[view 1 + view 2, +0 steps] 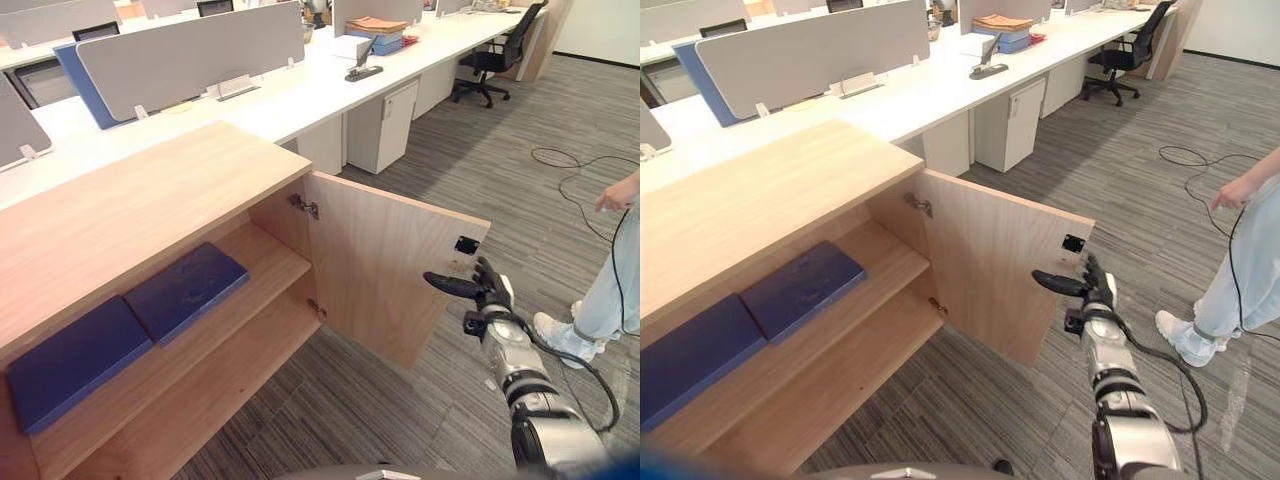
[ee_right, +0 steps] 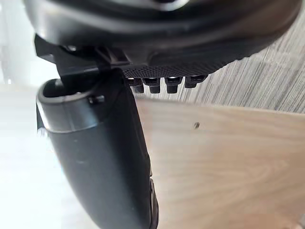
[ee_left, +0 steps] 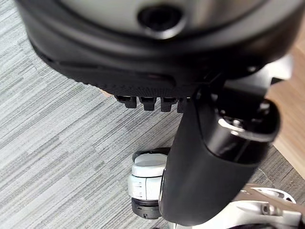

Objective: Walk over to the cabinet, pick up the folder, carry it to the office cabinet, place the folder inside the office cabinet, then close the office cabinet door

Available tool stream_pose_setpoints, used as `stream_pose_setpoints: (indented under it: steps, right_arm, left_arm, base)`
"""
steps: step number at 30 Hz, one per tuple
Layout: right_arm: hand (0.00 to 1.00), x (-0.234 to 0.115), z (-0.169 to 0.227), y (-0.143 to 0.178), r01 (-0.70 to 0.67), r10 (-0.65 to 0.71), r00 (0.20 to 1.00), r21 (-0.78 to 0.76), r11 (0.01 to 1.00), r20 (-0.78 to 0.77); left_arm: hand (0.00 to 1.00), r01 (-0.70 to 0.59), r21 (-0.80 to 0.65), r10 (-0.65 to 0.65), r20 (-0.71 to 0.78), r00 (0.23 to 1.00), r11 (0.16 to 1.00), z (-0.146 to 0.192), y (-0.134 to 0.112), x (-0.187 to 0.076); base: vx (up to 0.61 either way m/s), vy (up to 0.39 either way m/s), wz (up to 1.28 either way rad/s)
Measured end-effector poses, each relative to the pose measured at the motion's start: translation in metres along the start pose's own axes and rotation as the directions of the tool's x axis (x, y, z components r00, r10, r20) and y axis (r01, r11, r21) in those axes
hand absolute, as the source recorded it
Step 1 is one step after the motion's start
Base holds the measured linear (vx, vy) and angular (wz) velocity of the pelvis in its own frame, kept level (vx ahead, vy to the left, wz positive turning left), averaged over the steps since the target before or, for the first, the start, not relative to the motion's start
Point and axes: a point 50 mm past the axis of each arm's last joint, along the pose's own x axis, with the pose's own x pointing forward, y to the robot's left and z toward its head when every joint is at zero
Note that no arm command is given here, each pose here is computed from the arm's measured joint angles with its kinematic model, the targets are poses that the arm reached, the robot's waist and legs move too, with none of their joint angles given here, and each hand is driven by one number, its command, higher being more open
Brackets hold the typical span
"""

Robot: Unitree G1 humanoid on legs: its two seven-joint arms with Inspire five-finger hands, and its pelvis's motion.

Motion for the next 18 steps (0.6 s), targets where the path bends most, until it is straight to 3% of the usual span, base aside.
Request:
stream_pose_setpoints:
  steps: [13, 18]
  right_arm:
    - [1.0, 0.015, 0.027, -0.007, 0.011, -0.011, 1.0, -0.052, 0.999, -0.011]
    - [1.0, 0.015, 0.034, 0.001, -0.039, 0.045, 0.999, -0.262, 0.964, 0.019]
  left_arm:
    - [1.0, 0.052, 0.09, -0.057, 0.054, 0.997, 0.995, 0.013, -0.009, 0.0]
    - [1.0, 0.065, 0.107, -0.072, 0.061, 0.996, 0.992, 0.015, -0.011, -0.001]
  base:
    - [-0.06, 0.024, 0.03]
    - [-0.07, 0.007, -0.01]
